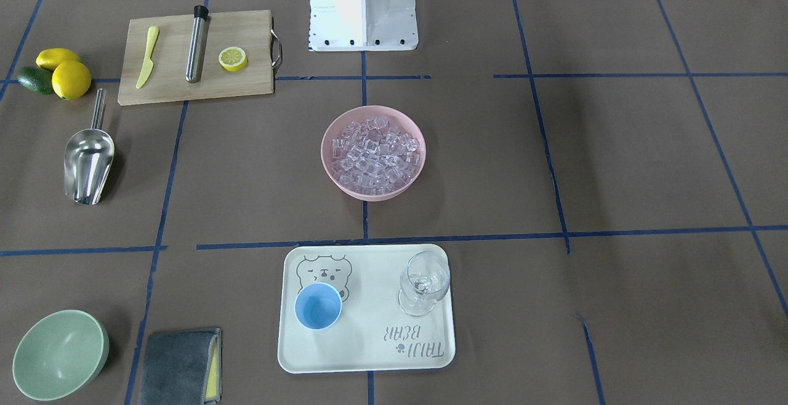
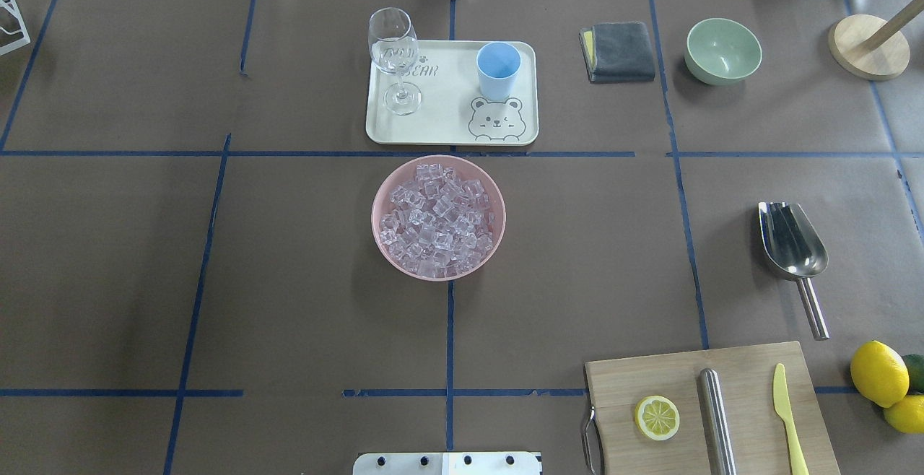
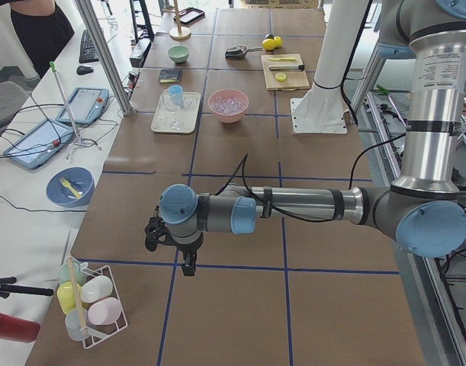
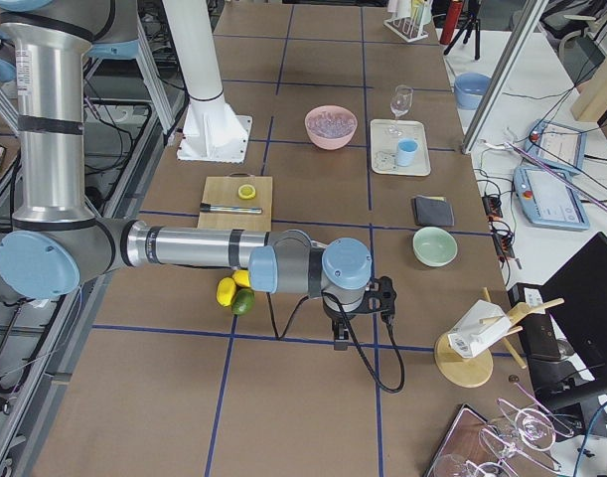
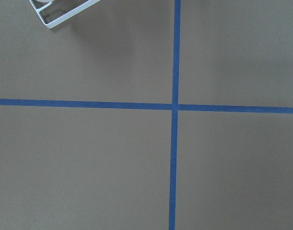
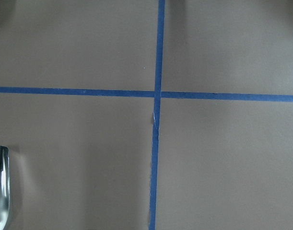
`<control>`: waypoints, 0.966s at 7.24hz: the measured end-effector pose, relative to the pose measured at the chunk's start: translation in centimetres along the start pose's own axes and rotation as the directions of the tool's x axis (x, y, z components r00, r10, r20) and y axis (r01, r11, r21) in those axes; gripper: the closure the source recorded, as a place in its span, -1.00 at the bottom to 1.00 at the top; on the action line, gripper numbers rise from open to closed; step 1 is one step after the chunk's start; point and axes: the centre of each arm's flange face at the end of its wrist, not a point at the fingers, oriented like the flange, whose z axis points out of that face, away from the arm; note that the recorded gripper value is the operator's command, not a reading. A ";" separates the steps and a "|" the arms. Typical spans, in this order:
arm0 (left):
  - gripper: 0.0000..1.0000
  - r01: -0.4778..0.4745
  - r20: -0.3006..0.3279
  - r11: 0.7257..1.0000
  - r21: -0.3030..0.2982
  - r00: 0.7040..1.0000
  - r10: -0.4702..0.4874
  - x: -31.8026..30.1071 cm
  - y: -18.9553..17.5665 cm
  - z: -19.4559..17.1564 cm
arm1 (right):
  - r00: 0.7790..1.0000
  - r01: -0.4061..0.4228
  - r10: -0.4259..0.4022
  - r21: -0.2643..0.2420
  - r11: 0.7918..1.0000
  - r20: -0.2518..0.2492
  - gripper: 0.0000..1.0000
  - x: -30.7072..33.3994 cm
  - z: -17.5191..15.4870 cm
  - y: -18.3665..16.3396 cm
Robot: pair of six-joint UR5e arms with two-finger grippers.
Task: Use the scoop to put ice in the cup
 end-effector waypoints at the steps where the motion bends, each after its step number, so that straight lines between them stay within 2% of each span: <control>1: -1.00 -0.001 0.000 1.000 0.000 1.000 0.001 0.0 0.0 0.0 | 1.000 0.002 -0.002 0.002 1.000 0.000 -1.00 -0.1 -0.1 -0.1; 3: -1.00 -0.018 -0.001 1.000 0.012 1.000 0.018 0.1 -0.1 -0.1 | 1.000 0.003 -0.003 0.006 1.000 0.000 -1.00 -0.3 -0.3 -0.4; 5: -1.00 -0.107 -0.001 0.990 0.091 0.994 0.107 1.3 -0.9 -0.8 | 1.000 0.019 -0.019 0.018 1.000 0.001 -1.00 -1.2 -0.8 -1.6; 7: -1.00 -0.247 0.001 0.953 0.175 0.968 0.251 5.0 -2.6 -1.5 | 0.998 0.059 -0.060 0.022 0.998 0.003 -1.00 -3.1 -1.0 -3.4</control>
